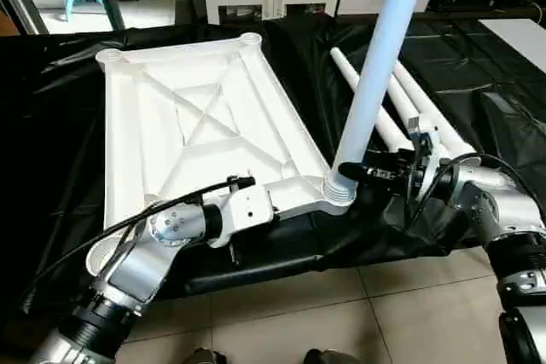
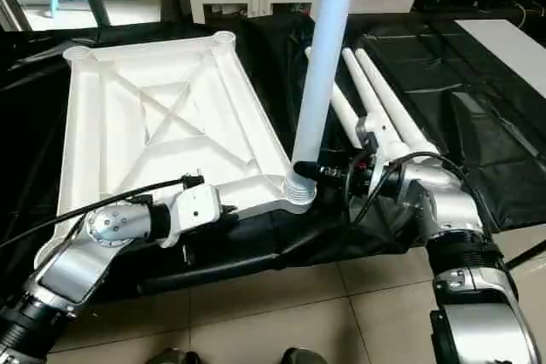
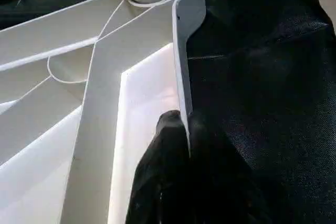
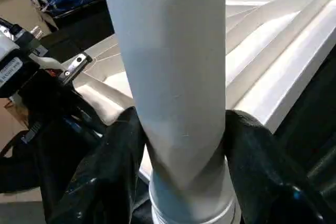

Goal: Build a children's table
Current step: Insert table leg to table base

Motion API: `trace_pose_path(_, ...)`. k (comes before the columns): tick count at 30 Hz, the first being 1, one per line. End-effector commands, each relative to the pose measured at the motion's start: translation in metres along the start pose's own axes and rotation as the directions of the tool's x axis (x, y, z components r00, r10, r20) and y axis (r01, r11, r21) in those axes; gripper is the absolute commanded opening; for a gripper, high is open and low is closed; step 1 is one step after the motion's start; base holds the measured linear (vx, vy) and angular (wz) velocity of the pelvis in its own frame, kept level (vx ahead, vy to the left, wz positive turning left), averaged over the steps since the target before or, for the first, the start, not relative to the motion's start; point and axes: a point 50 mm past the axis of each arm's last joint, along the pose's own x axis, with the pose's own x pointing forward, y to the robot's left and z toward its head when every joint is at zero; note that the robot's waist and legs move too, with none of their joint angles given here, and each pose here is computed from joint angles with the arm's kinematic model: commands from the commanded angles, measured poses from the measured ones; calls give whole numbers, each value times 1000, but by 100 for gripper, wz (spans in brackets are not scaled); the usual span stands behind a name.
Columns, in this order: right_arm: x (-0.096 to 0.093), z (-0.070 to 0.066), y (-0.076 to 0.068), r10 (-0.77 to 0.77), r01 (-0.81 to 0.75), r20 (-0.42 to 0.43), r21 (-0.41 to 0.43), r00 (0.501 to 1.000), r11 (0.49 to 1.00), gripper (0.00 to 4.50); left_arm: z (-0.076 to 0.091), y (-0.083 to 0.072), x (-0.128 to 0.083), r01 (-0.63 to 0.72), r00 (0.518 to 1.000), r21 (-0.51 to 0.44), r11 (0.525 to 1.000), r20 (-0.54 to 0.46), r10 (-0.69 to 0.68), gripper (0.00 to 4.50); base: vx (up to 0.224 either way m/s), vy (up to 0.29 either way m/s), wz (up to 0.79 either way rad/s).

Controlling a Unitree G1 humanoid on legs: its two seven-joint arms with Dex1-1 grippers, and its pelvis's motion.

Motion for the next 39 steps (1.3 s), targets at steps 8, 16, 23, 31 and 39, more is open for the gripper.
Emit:
trace_pose_path(8, 6, -3, -2, -75, 78, 34, -66, 997, 995, 193, -7, -19, 12, 90, 995, -7, 996, -31, -90, 0, 0, 0, 0)
trace_pose_path(16, 17, -17, -4, -274, 281, 132, -34, 953, 959, 188, -13, -14, 14, 16, 996, -33, 999, -89, -19, 0, 0, 0, 0)
trace_pose_path(23, 43, -54, -13, -674, 671, 58, 65, 736, 738, 186, -7, 11, 28, -242, 961, -175, 954, -177, 212, 0, -32, 7, -6)
trace_pose_path(31, 100, -54, 3, -856, 853, 62, 65, 514, 517, 186, 14, 45, 37, -550, 834, -327, 768, -249, 492, 0, -77, 22, -6)
trace_pose_path(39, 124, -42, 20, -723, 720, 177, 93, 668, 688, 185, -5, 38, 20, -533, 842, -313, 786, -284, 458, 0, 49, -42, -10)
